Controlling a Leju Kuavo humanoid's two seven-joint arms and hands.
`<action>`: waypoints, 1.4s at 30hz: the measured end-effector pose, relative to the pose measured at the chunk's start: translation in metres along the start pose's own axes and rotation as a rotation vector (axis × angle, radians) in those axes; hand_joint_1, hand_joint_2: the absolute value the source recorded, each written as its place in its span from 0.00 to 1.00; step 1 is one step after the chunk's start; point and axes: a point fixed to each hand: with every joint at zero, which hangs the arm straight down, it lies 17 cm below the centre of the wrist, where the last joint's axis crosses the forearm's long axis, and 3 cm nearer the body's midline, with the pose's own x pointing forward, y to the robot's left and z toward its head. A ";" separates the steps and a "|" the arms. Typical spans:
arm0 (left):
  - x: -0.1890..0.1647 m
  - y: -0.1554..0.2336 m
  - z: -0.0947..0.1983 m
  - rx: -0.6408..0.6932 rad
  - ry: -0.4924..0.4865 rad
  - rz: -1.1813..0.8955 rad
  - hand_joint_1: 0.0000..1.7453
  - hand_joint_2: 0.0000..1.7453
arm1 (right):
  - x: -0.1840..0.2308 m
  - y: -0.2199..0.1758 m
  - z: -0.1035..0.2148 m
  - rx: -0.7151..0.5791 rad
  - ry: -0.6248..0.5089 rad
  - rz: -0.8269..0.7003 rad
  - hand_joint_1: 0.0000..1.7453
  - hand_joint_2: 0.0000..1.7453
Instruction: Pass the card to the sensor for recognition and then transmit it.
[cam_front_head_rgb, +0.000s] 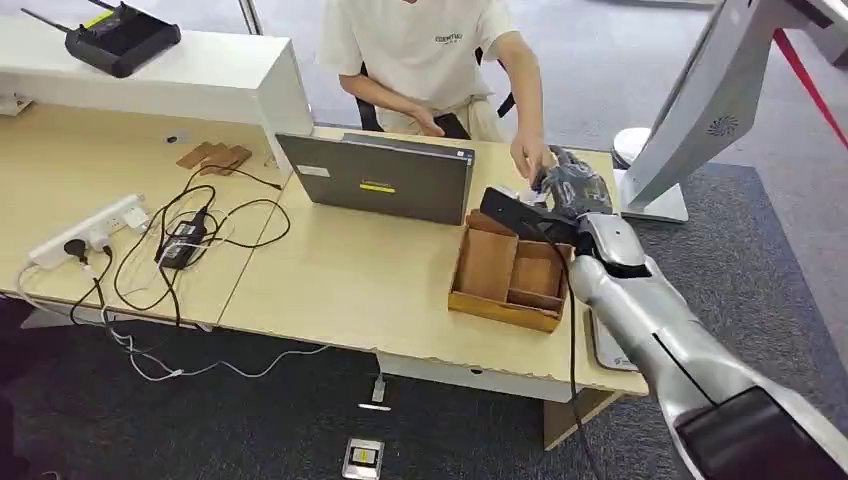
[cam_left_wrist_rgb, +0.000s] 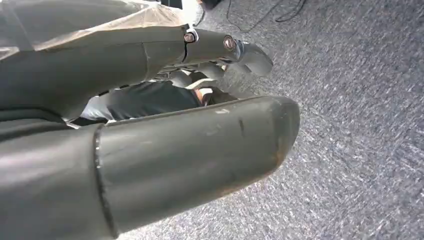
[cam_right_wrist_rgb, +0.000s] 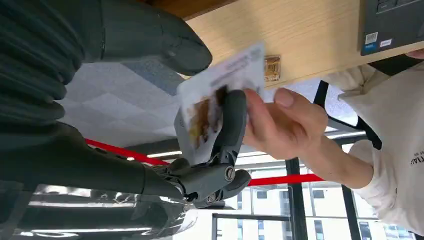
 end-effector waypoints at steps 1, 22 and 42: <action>-0.001 -0.002 0.000 -0.002 0.000 0.001 0.00 0.00 | 0.000 0.000 0.000 -0.002 0.002 0.000 0.00 1.00; -0.013 -0.015 0.005 -0.004 0.023 0.043 0.00 0.00 | 0.016 -0.026 0.007 -0.158 -0.021 -0.352 0.00 1.00; -0.014 -0.013 0.005 0.004 0.025 0.053 0.00 0.00 | 0.011 0.080 0.102 0.081 -0.021 -0.476 0.00 1.00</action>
